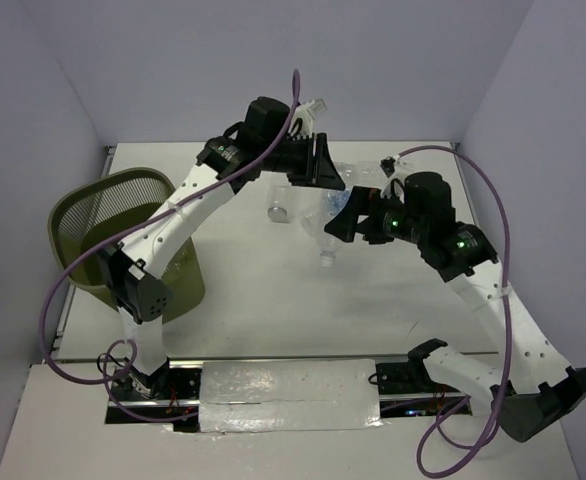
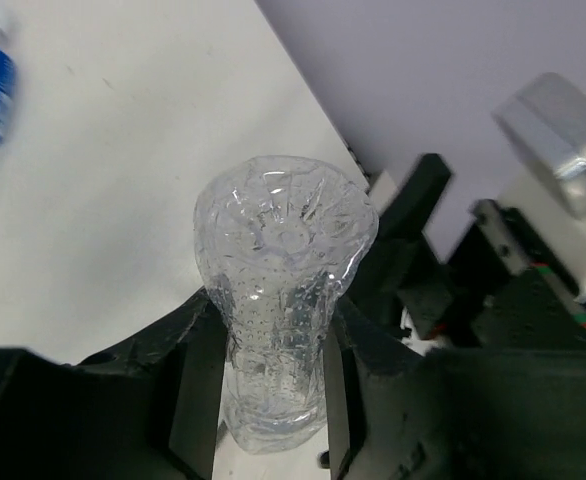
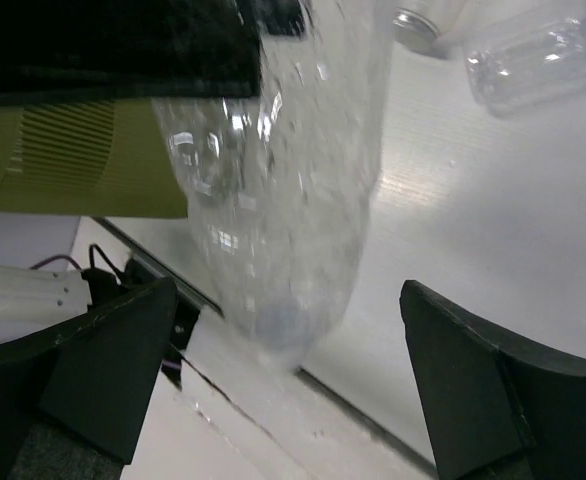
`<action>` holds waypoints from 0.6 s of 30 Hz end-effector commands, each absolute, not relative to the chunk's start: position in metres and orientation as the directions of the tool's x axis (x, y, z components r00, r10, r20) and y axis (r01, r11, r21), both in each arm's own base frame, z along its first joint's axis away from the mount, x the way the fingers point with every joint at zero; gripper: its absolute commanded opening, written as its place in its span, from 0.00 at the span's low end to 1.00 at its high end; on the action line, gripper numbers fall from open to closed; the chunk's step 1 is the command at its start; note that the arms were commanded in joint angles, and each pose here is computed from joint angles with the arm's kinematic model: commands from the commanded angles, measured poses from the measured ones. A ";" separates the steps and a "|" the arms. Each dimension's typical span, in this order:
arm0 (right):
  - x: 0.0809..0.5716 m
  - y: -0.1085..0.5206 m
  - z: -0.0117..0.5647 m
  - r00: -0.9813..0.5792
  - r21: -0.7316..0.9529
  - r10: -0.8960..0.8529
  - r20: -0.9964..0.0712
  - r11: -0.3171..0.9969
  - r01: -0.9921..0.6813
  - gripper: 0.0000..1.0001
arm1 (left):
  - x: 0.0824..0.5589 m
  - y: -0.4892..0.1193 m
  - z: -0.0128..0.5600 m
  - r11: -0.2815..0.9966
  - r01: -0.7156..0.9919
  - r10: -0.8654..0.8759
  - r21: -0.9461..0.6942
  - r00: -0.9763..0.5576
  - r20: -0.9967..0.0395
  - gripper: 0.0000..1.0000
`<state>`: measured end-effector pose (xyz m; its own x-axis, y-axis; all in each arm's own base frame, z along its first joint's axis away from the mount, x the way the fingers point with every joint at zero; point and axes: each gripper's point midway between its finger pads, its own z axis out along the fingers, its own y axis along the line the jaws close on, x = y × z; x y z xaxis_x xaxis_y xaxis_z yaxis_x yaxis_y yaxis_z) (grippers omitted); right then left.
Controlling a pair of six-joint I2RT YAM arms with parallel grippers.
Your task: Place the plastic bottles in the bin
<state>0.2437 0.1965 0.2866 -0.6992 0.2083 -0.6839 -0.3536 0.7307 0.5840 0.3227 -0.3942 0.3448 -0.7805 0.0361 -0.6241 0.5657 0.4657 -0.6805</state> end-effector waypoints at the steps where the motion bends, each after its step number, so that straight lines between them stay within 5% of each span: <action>1: 0.218 0.173 0.353 -0.587 0.485 0.174 -0.791 0.763 -0.428 1.00 | 0.337 -0.362 0.396 0.555 0.619 -0.024 -0.555 -0.656 -0.755 0.28; 6: 0.199 0.121 0.404 -0.430 0.348 0.180 -0.885 0.868 -0.353 1.00 | 0.359 -0.284 0.452 0.704 0.560 -0.130 -0.437 -0.504 -0.854 0.28; 10: 0.206 0.070 0.414 -0.313 0.303 0.255 -0.915 0.946 -0.116 1.00 | 0.355 -0.218 0.501 0.840 0.451 -0.193 -0.300 -0.269 -0.944 0.28; 18: 0.222 0.046 0.393 -0.234 0.353 0.360 -0.903 0.933 0.071 1.00 | 0.300 -0.063 0.546 0.978 -0.056 -0.196 -0.199 0.050 -0.979 0.28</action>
<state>0.2070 0.0561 0.4081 -0.2426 0.3401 -0.9085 -0.0348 0.9329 0.3585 0.3055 -0.1251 0.5351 -0.0765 -0.2410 -0.9675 0.2147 0.9436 -0.2520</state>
